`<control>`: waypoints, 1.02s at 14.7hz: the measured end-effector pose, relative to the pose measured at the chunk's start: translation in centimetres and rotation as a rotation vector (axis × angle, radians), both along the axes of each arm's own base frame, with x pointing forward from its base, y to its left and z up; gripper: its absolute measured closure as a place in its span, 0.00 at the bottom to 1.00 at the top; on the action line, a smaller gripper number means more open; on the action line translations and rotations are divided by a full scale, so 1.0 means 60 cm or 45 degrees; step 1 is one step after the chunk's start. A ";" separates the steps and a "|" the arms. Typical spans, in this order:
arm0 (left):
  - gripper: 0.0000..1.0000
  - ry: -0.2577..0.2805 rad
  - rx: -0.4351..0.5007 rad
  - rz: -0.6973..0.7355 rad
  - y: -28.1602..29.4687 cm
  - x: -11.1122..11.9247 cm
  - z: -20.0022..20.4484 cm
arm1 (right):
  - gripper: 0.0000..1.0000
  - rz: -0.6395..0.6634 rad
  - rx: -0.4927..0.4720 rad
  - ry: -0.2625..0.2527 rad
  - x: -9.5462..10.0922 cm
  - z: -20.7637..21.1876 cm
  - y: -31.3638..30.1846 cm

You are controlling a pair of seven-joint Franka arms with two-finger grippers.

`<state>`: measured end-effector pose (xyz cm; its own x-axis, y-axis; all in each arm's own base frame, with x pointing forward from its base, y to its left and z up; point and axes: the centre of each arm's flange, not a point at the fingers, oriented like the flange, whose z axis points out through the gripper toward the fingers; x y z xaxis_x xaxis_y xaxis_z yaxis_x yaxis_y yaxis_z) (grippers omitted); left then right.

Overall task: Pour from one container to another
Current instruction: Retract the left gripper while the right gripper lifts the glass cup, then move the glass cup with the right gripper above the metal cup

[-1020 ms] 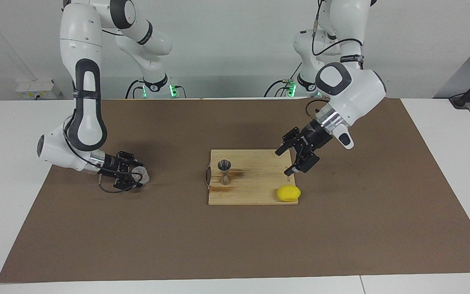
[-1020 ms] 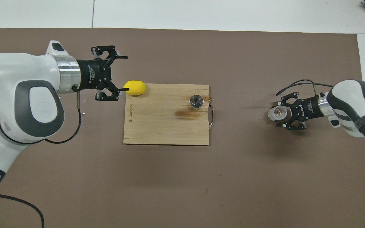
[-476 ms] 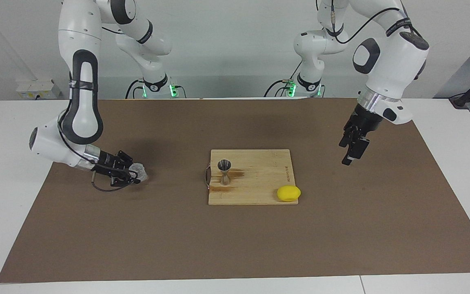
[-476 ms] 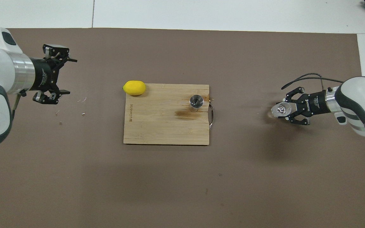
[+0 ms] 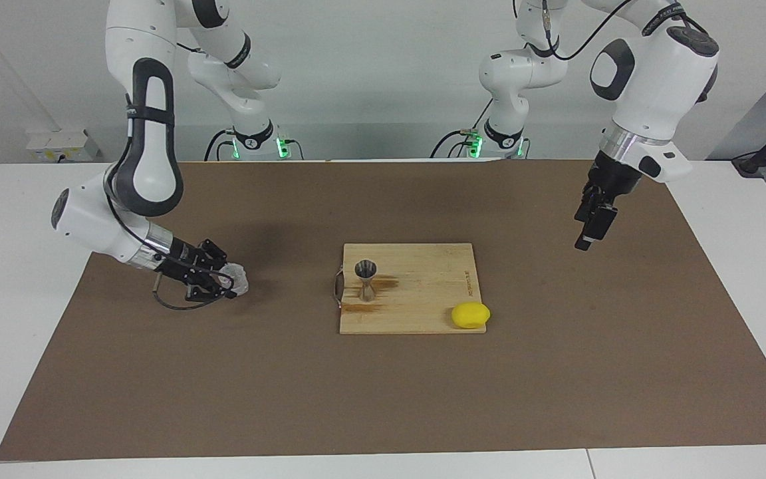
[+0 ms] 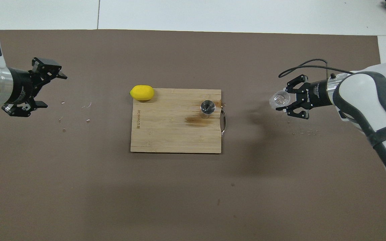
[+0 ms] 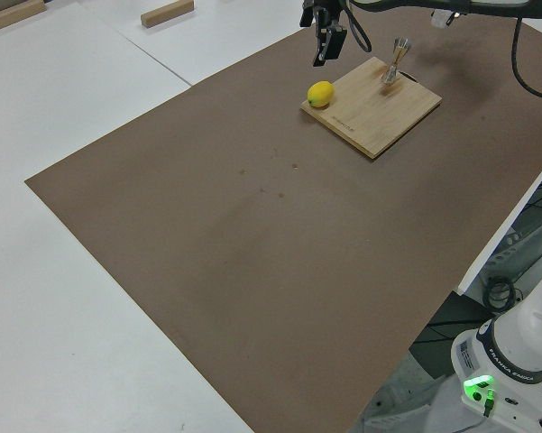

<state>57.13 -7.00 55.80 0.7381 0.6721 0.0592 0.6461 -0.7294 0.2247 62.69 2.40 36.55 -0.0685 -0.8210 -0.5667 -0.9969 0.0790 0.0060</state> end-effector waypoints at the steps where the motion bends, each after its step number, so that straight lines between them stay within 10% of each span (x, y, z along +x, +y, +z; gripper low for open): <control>1: 0.00 0.005 0.062 -0.134 0.006 -0.002 -0.003 | 0.50 -0.018 -0.014 0.003 0.006 0.011 0.023; 7: 0.00 0.152 0.295 -0.865 0.038 -0.034 0.040 | 0.50 -0.095 -0.147 0.001 0.030 0.065 0.147; 15: 0.00 0.264 0.276 -0.928 0.031 -0.076 0.123 | 0.50 -0.104 -0.285 -0.007 0.026 0.070 0.275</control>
<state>52.60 -5.15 63.16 0.9985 0.0035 -0.0540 0.0011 -0.9990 -0.0437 64.23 18.88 40.77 -0.1375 -0.9182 -0.3715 -0.9871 0.1582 -0.0258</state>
